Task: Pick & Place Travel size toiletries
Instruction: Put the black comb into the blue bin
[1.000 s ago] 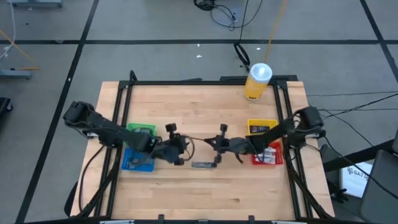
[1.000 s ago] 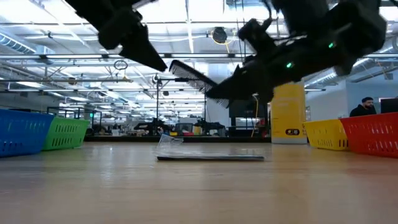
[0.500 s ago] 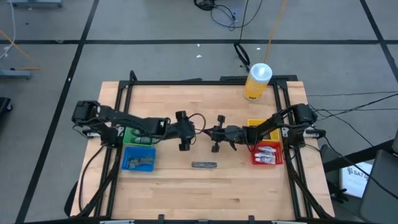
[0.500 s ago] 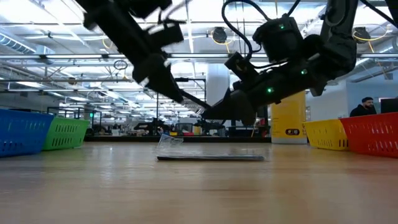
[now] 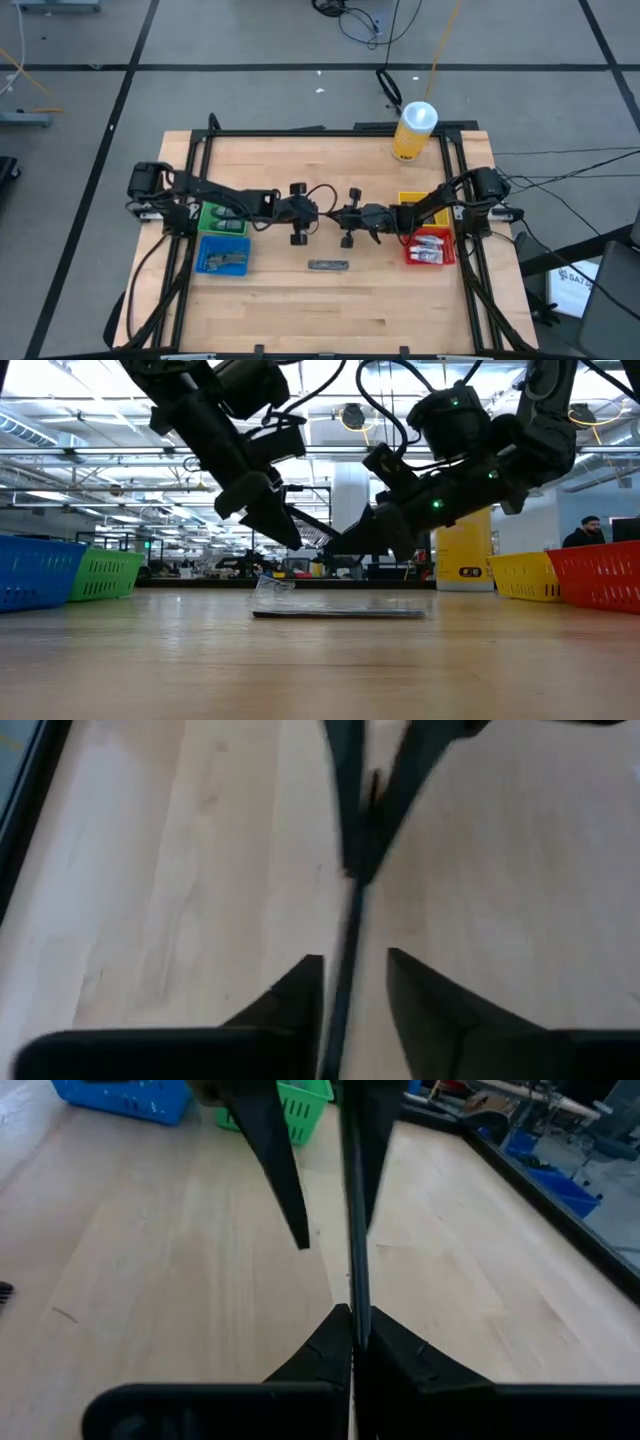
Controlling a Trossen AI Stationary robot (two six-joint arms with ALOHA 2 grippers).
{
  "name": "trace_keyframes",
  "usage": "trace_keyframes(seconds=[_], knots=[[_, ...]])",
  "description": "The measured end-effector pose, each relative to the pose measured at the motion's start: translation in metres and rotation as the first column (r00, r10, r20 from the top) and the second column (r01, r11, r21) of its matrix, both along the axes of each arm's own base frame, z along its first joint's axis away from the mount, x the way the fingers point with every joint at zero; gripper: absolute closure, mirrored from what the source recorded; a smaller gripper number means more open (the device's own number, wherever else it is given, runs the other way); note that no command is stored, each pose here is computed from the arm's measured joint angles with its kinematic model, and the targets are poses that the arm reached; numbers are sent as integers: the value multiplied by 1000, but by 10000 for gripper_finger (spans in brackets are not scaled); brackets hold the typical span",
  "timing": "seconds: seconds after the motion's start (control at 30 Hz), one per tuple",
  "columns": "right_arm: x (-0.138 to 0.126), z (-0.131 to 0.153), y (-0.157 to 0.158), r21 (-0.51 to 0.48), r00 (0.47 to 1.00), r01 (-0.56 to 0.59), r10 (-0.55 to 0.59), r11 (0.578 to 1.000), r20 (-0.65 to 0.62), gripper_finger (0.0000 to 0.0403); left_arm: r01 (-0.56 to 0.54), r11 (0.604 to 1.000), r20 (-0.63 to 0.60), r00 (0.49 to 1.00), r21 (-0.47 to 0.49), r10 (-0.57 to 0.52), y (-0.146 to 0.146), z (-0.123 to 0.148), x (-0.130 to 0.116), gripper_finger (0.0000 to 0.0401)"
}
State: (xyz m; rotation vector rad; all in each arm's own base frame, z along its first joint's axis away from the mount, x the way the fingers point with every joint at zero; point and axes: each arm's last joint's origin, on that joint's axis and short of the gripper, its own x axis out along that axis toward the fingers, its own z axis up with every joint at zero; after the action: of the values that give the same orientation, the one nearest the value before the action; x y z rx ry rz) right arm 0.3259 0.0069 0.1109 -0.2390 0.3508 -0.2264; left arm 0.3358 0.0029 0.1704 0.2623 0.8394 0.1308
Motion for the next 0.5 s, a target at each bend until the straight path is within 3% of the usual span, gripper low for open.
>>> trace_keyframes(seconds=[0.2,0.5], knots=[[0,-1,1,24,1000,-6,6,1000,-5,393,31,999,21,999,6,-31,-11,2,1,353],[-2,-4,1,54,999,-8,10,999,-38,391,35,999,33,999,6,-35,-13,3,2,366]])
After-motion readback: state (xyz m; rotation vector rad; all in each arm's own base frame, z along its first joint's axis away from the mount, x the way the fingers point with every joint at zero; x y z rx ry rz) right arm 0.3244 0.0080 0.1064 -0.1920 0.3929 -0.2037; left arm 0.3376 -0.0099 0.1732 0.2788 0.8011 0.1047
